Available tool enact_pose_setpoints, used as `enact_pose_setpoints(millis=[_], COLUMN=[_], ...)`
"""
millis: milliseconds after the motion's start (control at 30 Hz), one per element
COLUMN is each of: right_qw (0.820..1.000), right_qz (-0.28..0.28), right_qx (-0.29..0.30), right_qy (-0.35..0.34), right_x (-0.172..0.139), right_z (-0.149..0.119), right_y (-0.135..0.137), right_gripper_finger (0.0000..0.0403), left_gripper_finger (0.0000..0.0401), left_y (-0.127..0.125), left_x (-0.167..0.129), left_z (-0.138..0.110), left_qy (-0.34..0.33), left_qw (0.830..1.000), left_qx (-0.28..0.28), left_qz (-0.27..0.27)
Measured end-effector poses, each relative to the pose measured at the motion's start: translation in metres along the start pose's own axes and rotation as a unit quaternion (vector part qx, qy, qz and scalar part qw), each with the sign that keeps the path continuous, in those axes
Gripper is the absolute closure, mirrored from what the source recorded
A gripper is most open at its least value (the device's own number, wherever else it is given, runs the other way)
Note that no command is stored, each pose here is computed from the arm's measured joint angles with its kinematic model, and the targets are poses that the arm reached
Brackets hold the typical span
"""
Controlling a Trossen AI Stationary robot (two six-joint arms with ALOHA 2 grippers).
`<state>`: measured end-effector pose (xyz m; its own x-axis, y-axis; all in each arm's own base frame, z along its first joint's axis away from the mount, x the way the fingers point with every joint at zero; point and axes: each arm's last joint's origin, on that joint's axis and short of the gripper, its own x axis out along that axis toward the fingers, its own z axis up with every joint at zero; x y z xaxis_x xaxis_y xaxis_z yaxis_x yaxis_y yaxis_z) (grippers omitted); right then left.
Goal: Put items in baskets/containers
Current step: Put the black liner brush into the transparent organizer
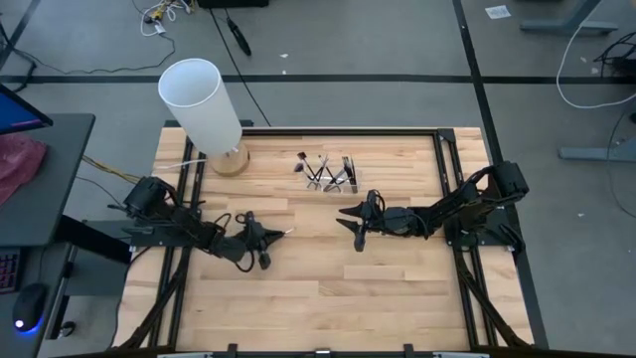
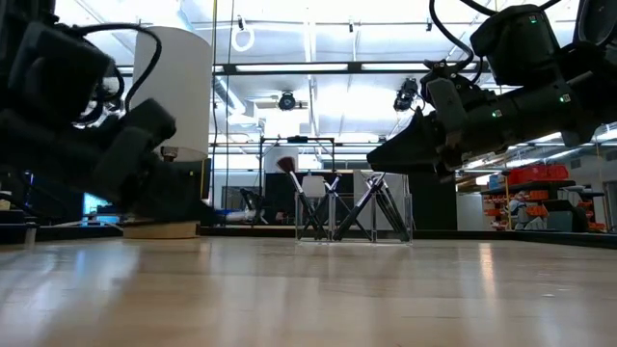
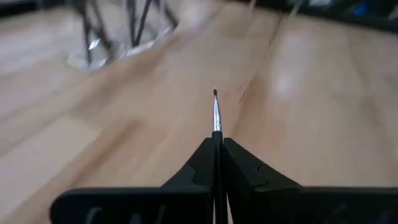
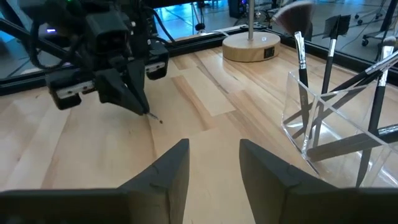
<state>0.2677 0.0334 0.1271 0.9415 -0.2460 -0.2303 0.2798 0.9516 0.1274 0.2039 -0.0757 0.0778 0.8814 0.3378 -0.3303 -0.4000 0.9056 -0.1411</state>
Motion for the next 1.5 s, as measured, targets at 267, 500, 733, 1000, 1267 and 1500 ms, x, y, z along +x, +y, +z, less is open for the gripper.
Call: enact_pose_setpoints(millis=[267,500,733,1000,1267,1500], right_qw=[1.0,0.999,0.993,0.985,0.985,0.981], right_qz=[0.018,0.028,0.07,0.11,0.086,0.102], right_qx=[0.021,-0.011,-0.074,-0.111,-0.099,-0.097], right_qy=[0.004,-0.013,-0.059,-0.078,-0.113,-0.134], right_x=[0.0,0.023,0.069,0.066,0.054,0.052], right_z=[0.0,0.01,0.018,0.02,0.028,0.032], right_y=[0.001,0.014,0.039,0.055,0.058,0.06], right_gripper_finger=[0.0259,0.0227,0.0207,0.023,0.0251,0.0265], left_gripper_finger=[0.0385,0.0386,0.0381,0.0382,0.0383,0.0381], left_y=[0.0,0.004,-0.009,-0.013,-0.013,-0.013], left_x=[0.008,0.016,0.031,0.033,0.033,0.033], left_z=[0.031,0.054,0.076,0.078,0.077,0.077], left_qy=[-0.096,-0.165,-0.199,-0.199,-0.198,-0.196], left_qw=[0.994,0.978,0.963,0.961,0.962,0.962], left_qx=[0.014,0.025,0.031,0.039,0.04,0.04], left_qz=[-0.056,-0.125,-0.178,-0.185,-0.185,-0.184])
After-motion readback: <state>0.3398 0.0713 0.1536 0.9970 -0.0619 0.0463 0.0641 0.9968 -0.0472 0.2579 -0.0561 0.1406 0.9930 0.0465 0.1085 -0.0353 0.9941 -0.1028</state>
